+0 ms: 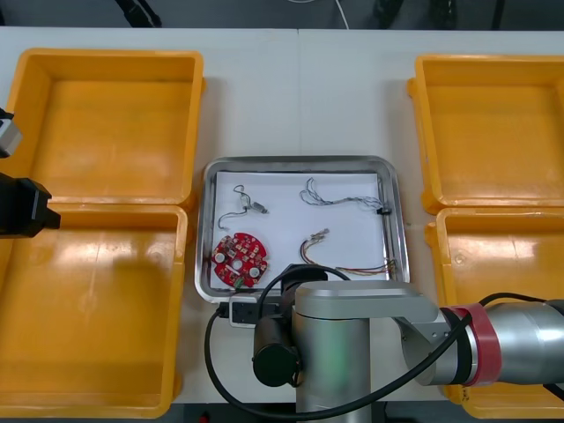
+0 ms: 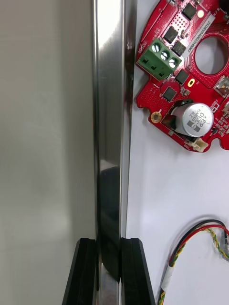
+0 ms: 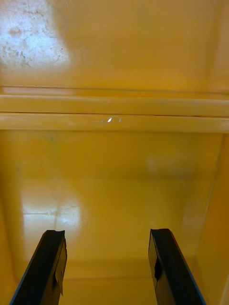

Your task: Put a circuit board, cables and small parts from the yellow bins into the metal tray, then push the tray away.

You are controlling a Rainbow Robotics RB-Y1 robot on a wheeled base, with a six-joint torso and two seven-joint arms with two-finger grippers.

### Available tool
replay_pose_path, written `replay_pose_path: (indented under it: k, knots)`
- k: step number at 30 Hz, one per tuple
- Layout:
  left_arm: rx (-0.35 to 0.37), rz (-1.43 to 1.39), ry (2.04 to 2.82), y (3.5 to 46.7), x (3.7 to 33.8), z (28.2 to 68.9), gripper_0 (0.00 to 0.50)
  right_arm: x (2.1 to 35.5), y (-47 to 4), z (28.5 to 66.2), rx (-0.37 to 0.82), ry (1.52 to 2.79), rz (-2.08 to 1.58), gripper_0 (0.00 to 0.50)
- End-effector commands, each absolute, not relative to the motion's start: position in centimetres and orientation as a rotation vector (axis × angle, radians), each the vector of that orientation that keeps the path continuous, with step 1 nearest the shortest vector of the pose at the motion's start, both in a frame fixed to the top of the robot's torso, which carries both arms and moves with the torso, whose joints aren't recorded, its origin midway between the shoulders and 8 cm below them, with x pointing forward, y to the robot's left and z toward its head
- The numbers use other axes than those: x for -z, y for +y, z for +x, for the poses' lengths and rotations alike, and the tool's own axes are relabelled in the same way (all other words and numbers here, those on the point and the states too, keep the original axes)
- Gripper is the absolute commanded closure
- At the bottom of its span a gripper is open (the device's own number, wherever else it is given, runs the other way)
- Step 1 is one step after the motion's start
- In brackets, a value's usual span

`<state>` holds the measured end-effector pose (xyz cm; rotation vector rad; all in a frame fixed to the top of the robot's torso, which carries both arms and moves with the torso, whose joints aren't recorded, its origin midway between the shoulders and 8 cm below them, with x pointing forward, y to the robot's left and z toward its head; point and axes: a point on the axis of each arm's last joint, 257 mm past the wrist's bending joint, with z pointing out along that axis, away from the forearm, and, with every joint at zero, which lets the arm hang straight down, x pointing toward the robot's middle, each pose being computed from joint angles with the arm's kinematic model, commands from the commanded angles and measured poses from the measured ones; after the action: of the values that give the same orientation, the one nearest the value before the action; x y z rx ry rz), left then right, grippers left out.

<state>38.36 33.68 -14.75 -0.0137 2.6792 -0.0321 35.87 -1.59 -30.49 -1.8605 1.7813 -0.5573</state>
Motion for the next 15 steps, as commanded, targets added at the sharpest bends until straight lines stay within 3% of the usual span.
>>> replay_pose_path:
  k: [1, 15]
  knots:
    - [-0.051, 0.085, 2.654, 35.1, 13.4, 38.0, 0.0, 28.4, -1.3, 37.5, 0.594, 1.709, -1.84, 0.5]
    - [-0.051, 0.085, 2.654, 35.1, 13.4, 38.0, 0.0, 27.1, -1.8, 40.5, 0.665, 1.692, -1.801, 0.5]
